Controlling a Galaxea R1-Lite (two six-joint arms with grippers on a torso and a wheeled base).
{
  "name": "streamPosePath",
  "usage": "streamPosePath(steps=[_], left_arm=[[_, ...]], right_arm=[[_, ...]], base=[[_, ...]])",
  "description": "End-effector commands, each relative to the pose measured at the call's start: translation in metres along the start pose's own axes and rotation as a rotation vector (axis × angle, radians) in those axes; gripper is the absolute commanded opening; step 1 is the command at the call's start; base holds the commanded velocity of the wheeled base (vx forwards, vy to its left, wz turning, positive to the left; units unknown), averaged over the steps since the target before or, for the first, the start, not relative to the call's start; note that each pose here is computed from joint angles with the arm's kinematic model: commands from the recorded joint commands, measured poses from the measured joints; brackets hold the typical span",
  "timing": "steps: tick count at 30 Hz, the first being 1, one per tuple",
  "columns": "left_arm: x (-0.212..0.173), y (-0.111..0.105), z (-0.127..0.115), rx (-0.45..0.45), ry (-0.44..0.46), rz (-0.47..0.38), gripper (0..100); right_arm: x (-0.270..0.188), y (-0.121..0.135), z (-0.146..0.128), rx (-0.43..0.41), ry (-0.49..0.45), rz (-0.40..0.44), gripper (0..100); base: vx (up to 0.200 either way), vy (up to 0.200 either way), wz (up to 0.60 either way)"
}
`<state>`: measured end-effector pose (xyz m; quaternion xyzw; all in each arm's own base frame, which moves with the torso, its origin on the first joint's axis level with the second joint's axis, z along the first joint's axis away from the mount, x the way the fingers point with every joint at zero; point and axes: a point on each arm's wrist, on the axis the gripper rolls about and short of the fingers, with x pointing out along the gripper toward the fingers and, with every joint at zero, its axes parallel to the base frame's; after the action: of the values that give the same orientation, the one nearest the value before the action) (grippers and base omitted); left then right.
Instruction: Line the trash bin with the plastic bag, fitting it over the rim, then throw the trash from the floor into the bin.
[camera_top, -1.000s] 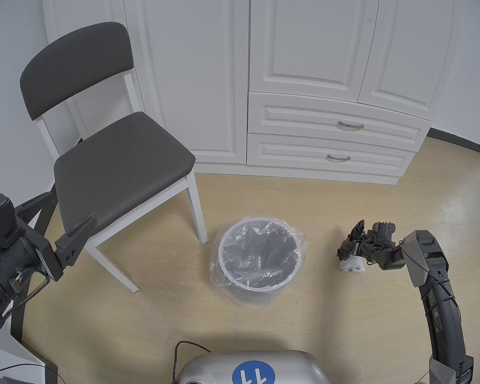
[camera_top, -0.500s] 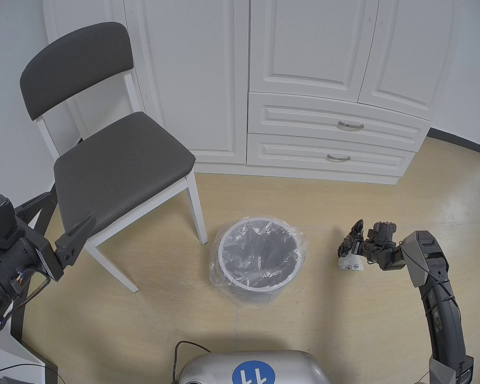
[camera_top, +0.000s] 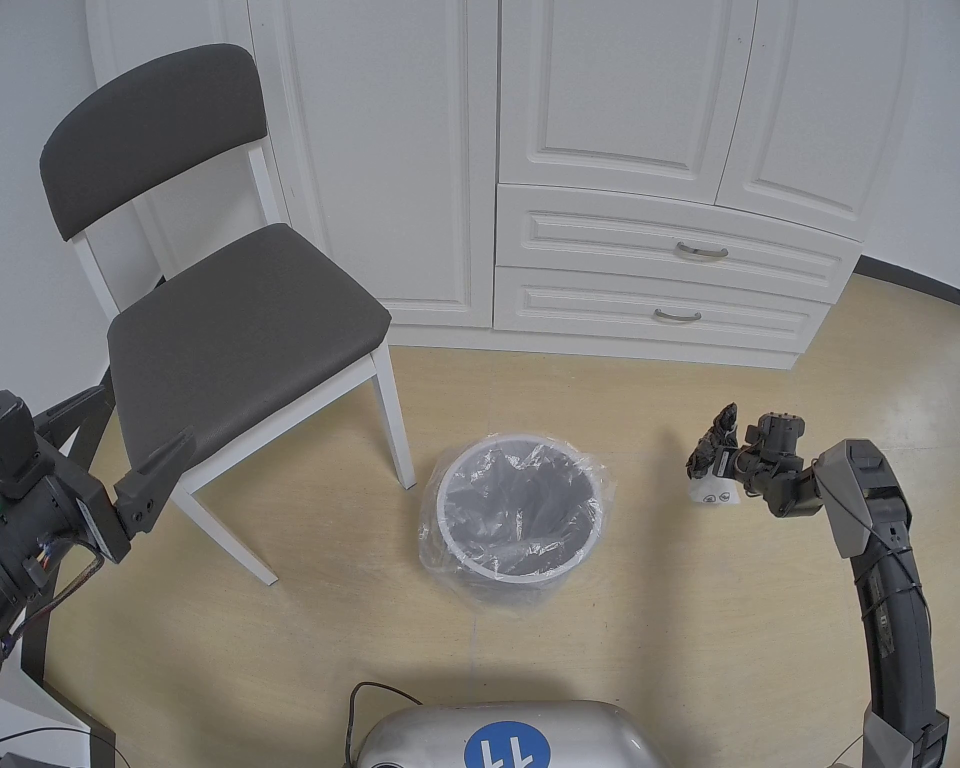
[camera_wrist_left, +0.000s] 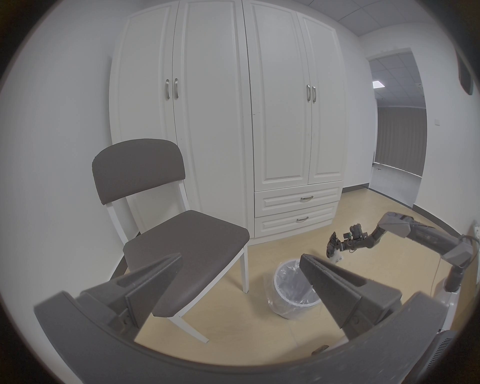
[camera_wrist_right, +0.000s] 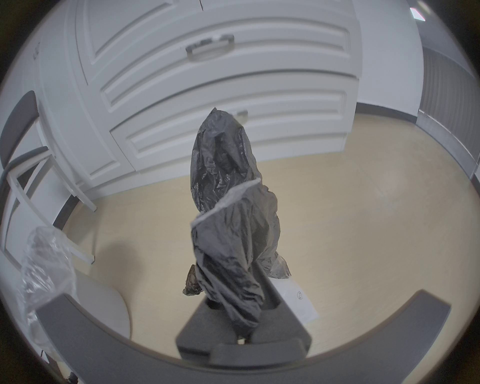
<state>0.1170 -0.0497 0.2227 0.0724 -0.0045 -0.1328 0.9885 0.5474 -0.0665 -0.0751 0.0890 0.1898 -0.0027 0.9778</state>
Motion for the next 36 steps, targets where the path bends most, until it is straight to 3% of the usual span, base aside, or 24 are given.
streamPosePath(steps=[1,9,12,18,25,36], left_arm=[[0.002,0.0,-0.001,-0.001,0.008,-0.002,100],[0.0,0.0,-0.001,-0.009,0.005,0.003,100],[0.002,0.0,-0.002,-0.008,0.013,0.002,100],[0.001,0.0,0.0,-0.006,0.004,0.005,100],[-0.002,0.003,0.003,-0.011,-0.013,0.021,100],[-0.003,0.004,0.008,-0.015,-0.066,0.031,100]], right_arm=[[-0.056,0.01,0.074,-0.073,0.013,-0.03,0],[-0.116,0.031,0.126,-0.124,0.113,-0.139,0],[-0.145,0.044,0.147,-0.134,0.129,-0.136,0],[-0.197,0.071,0.169,-0.156,0.122,-0.101,0],[-0.288,0.114,0.196,-0.18,0.138,-0.025,0],[-0.401,0.151,0.188,-0.245,0.035,0.119,0]], base=[[0.0,0.0,0.0],[0.0,0.0,0.0],[0.0,0.0,0.0],[0.0,0.0,0.0],[0.0,0.0,0.0],[0.0,0.0,0.0]])
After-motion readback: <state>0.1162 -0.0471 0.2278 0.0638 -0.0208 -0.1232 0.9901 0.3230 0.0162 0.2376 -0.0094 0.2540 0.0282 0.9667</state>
